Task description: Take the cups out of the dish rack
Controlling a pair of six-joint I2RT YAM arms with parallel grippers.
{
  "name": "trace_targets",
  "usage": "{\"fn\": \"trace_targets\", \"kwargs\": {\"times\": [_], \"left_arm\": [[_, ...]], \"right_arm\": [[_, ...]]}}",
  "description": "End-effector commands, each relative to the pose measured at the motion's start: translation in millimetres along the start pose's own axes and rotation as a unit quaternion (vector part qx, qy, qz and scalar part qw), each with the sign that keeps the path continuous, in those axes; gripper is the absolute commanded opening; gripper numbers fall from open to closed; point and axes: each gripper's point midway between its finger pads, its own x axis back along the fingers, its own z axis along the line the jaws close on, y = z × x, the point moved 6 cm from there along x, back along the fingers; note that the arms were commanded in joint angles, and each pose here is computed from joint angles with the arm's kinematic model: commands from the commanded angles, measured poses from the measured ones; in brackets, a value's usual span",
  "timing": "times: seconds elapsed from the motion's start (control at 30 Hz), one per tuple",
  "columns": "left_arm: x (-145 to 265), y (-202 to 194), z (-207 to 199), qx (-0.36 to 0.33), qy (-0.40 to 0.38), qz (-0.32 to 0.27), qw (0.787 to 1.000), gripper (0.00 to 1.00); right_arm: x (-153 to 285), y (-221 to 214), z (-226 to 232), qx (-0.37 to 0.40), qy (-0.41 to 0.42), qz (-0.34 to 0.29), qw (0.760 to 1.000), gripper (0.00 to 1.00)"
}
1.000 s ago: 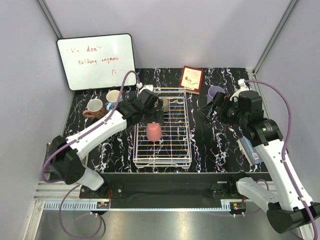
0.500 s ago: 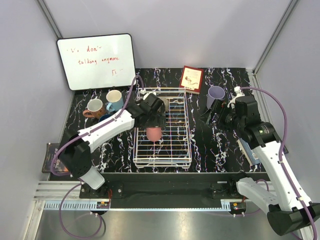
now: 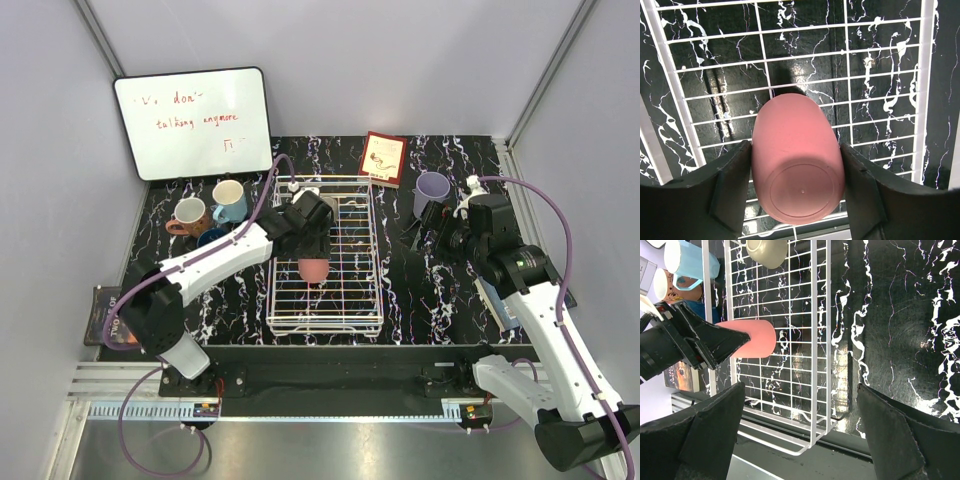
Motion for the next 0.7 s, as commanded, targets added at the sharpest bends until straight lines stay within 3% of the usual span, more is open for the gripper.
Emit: {"fn": "trace_targets", "kwargs": {"times": [0.0, 0.13, 0.33, 0.43, 0.53, 0.57, 0.63, 0.67], "left_arm": [[19, 10, -1, -0.009, -0.016, -0.029, 0.999, 0.0], [65, 38, -7, -0.004, -0.058, -0.096, 0.994, 0.0], [136, 78, -25, 0.019, -0.214, -0.189, 0.958, 0.0], [151, 85, -32, 0.049, -0.326, -0.197, 0.923, 0.0], [154, 83, -37, 0.079, -0.437, -0.19, 0.876, 0.0], [157, 80, -43, 0.089, -0.495, -0.181, 0.845, 0.0], [153, 81, -46, 0.097, -0.539, -0.169, 0.82, 0.0], [161, 79, -51, 0.092, -0.584, -0.162, 0.79, 0.0]], "right_arm": [[4, 4, 6, 0.006, 0.014, -0.013, 1.0, 1.0], [11, 12, 12, 0.009, 0.022, -0.031, 0.999, 1.0], [16, 19, 28, 0.0, 0.067, -0.04, 0.997, 1.0], [20, 21, 38, -0.006, 0.102, -0.043, 0.994, 1.0], [25, 22, 49, -0.009, 0.144, -0.043, 0.989, 0.99], [26, 25, 54, -0.007, 0.158, -0.05, 0.986, 0.98], [33, 28, 63, -0.005, 0.19, -0.054, 0.98, 0.98], [35, 29, 66, -0.004, 0.201, -0.056, 0.978, 0.98]]}}
